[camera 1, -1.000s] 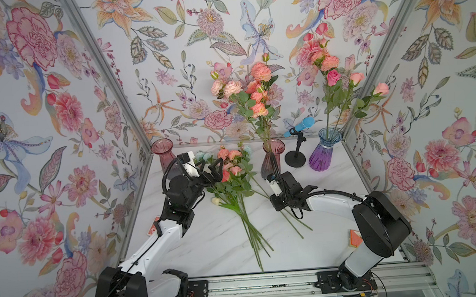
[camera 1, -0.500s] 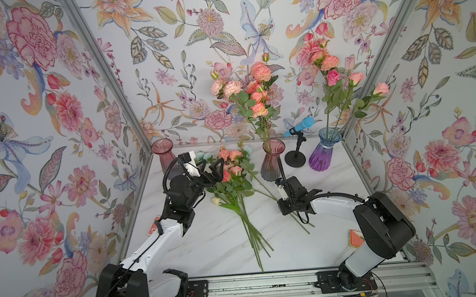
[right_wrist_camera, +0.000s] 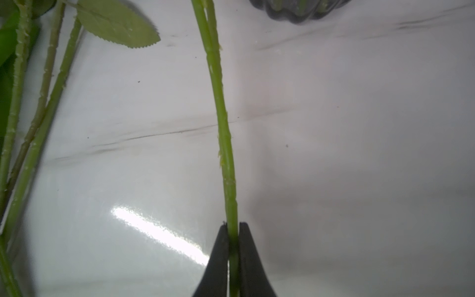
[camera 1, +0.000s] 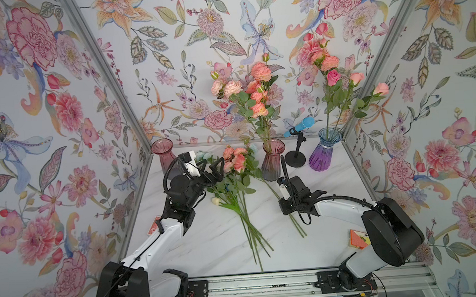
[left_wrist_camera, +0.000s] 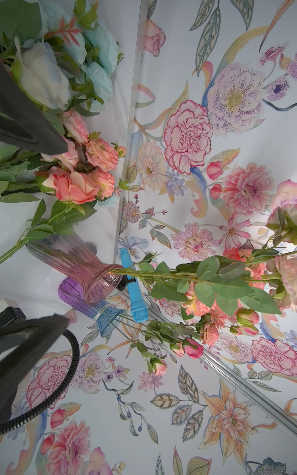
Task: Place the pink flowers into the vase
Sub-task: Adjust the flower at the center of the board.
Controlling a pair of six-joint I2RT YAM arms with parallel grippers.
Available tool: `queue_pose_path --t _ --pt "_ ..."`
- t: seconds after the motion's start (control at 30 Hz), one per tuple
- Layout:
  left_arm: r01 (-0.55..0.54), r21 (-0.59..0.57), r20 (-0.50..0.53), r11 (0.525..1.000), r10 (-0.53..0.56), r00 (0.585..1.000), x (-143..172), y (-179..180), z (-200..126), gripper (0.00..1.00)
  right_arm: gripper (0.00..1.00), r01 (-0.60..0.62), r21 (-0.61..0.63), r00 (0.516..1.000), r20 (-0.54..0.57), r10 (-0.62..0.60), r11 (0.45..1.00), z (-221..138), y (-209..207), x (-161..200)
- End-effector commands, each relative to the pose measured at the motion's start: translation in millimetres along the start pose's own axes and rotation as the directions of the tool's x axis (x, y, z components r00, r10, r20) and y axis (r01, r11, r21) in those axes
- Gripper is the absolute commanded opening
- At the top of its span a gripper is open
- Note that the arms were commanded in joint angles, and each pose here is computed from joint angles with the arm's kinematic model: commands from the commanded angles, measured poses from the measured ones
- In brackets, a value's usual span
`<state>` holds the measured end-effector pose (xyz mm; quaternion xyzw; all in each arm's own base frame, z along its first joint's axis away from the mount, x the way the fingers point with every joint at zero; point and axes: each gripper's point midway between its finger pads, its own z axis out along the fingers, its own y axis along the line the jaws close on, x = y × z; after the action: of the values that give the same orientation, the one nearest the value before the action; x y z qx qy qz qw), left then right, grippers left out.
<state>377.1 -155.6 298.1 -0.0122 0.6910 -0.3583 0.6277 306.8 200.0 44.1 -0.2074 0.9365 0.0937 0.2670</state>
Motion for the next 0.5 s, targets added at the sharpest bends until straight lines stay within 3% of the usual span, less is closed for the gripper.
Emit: queue_pose_path --t 0.0,0.17,0.23,0.47 --pt "0.020 0.019 0.002 1.000 -0.020 1.000 1 0 1 1.00 0.10 0.034 -0.047 0.999 0.018 -0.034 0.998 -4 24 -10" --pt "0.026 0.024 0.007 0.999 -0.026 1.000 0 -1 0 1.00 0.11 0.170 -0.127 0.985 0.049 -0.165 0.977 -1 77 -30" --pt "0.023 0.022 0.009 0.999 -0.023 1.000 -1 -1 -1 1.00 0.15 0.209 -0.146 0.978 0.052 -0.204 0.967 1 92 -35" --pt "0.005 0.009 0.005 1.000 -0.005 1.000 -1 -1 -4 1.00 0.32 0.183 -0.148 0.983 0.049 -0.178 0.972 4 86 -41"
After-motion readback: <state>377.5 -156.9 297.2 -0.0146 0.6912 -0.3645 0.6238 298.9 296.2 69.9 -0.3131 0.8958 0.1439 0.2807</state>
